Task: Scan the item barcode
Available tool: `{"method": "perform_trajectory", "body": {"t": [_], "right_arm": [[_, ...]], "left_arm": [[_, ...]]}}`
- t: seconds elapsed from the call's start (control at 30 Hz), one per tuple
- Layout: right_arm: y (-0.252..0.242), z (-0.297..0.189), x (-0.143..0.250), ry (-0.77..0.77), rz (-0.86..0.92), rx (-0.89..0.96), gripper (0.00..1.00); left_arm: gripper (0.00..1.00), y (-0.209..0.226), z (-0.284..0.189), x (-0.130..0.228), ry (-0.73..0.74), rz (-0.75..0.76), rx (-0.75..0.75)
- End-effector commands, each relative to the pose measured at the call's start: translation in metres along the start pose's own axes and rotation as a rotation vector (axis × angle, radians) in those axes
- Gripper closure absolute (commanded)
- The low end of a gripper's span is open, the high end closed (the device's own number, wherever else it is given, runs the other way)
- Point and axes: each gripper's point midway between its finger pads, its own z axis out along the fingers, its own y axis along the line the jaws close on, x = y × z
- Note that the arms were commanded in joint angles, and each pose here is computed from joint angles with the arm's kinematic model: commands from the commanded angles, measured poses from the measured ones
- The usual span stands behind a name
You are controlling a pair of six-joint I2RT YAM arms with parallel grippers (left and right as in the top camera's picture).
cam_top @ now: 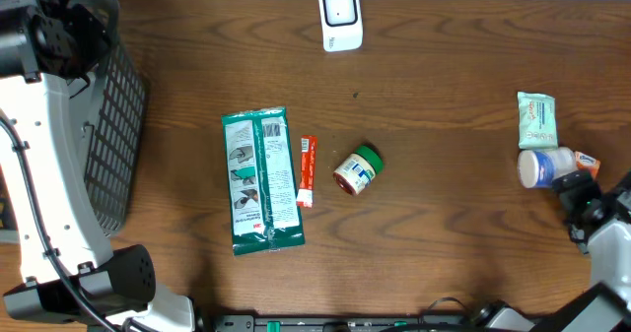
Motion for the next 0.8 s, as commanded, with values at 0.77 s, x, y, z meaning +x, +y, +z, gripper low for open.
{"method": "perform_trajectory", "body": {"t": [0.77], "right_arm": [[-0.034,0.016,0.022,0.11,0.119,0.177,0.01]], "left_arm": [[0.12,0.004,-0.004,-0.003,-0.015,-0.003,-0.008]]}}
